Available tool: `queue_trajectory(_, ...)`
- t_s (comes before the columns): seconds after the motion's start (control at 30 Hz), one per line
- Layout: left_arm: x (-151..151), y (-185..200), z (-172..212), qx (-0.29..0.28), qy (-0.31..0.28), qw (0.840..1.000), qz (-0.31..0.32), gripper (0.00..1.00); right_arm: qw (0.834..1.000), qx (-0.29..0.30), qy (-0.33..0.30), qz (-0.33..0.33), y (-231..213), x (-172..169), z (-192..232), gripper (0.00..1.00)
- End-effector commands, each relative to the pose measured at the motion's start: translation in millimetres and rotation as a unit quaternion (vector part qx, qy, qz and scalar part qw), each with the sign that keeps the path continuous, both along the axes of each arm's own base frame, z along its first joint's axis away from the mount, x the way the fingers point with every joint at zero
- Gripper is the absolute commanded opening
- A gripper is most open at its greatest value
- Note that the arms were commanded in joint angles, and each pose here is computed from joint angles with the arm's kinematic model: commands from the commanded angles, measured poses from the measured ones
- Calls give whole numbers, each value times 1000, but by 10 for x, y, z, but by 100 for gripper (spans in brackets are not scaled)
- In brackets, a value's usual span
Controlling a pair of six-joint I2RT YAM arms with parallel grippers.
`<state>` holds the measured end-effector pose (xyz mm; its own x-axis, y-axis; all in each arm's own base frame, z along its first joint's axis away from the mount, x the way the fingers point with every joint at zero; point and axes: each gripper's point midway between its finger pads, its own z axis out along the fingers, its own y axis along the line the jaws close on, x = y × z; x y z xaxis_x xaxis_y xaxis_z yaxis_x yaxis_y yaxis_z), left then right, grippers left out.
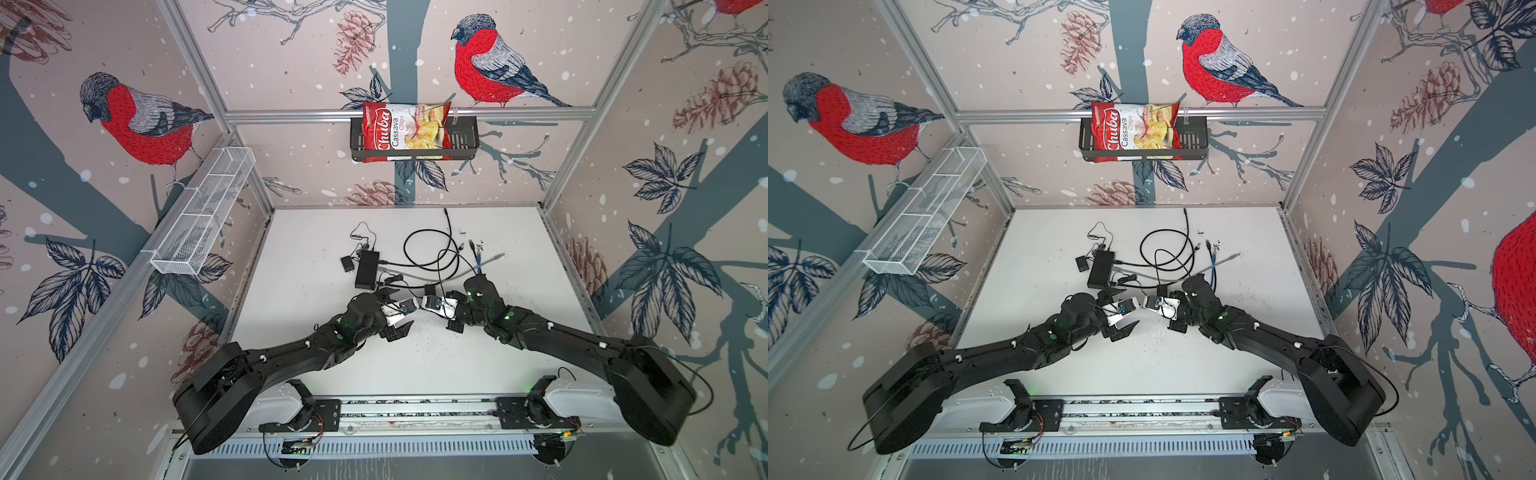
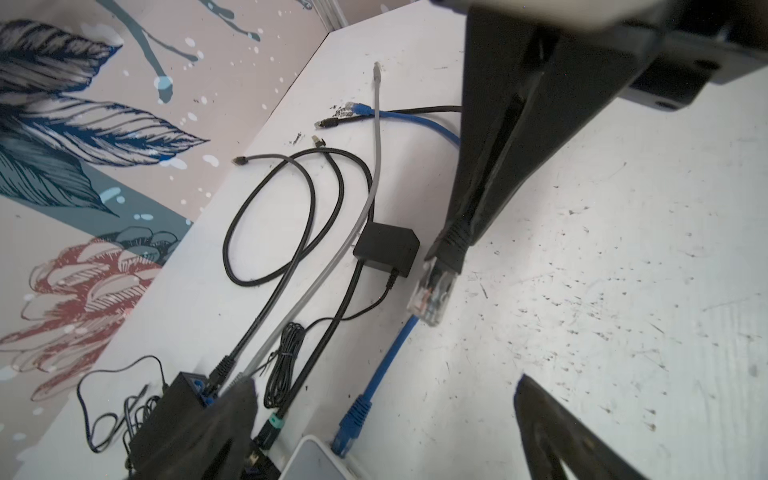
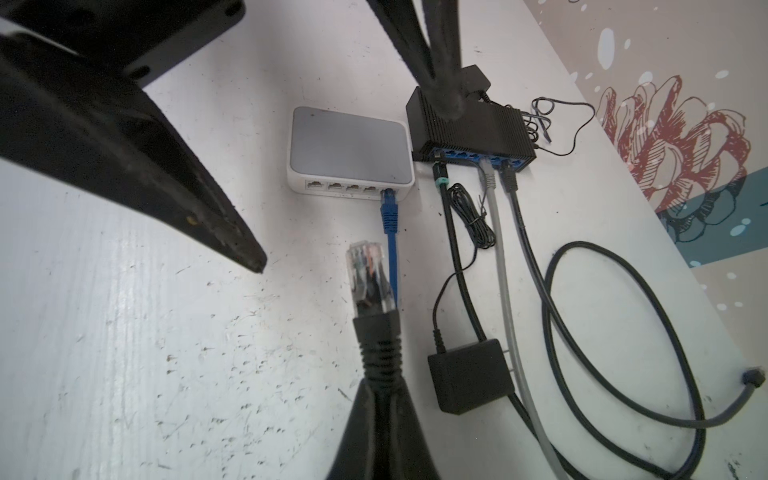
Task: Insert the plug into the switch port
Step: 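Close the right gripper on the black plug held by the left gripper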
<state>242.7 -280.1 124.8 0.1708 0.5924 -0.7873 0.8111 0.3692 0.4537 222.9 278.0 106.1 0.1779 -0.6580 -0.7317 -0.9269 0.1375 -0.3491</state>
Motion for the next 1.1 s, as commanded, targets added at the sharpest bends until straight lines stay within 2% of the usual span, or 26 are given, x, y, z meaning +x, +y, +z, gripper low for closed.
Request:
queue_trajectory(0.0, 9, -95, 185, -18, -49, 998, -26, 92, 1000, 2, 22, 10, 21, -69, 1, 5)
queue_trajectory(0.07, -14, -130, 217, -21, -58, 997, -38, 85, 1000, 3, 25, 16, 28, -87, 13, 5)
queue_trajectory(0.17, -52, -169, 187, -13, -57, 997, -56, 64, 999, 4, 28, 21, 40, -104, 30, 5)
queue_trajectory(0.27, -116, -224, 140, -7, -47, 996, -80, 52, 999, 5, 28, 24, 46, -112, 44, 5)
queue_trajectory(0.4, -158, -274, 104, -6, -40, 995, -96, 47, 999, 5, 28, 28, 50, -119, 62, 5)
queue_trajectory(0.63, -153, -335, 76, -2, -40, 994, -105, 28, 999, 7, 29, 34, 56, -141, 58, 5)
queue_trajectory(0.73, -165, -363, 75, -6, -38, 993, -111, 23, 999, 8, 29, 34, 57, -142, 58, 5)
queue_trajectory(0.83, -179, -384, 47, -4, -30, 993, -118, 22, 999, 10, 28, 35, 65, -141, 72, 5)
queue_trajectory(0.93, -196, -397, -3, 3, -22, 992, -122, 23, 999, 13, 28, 38, 76, -145, 88, 5)
queue_trajectory(1.07, -210, -414, -31, 9, -23, 992, -125, 29, 999, 15, 29, 43, 86, -158, 103, 5)
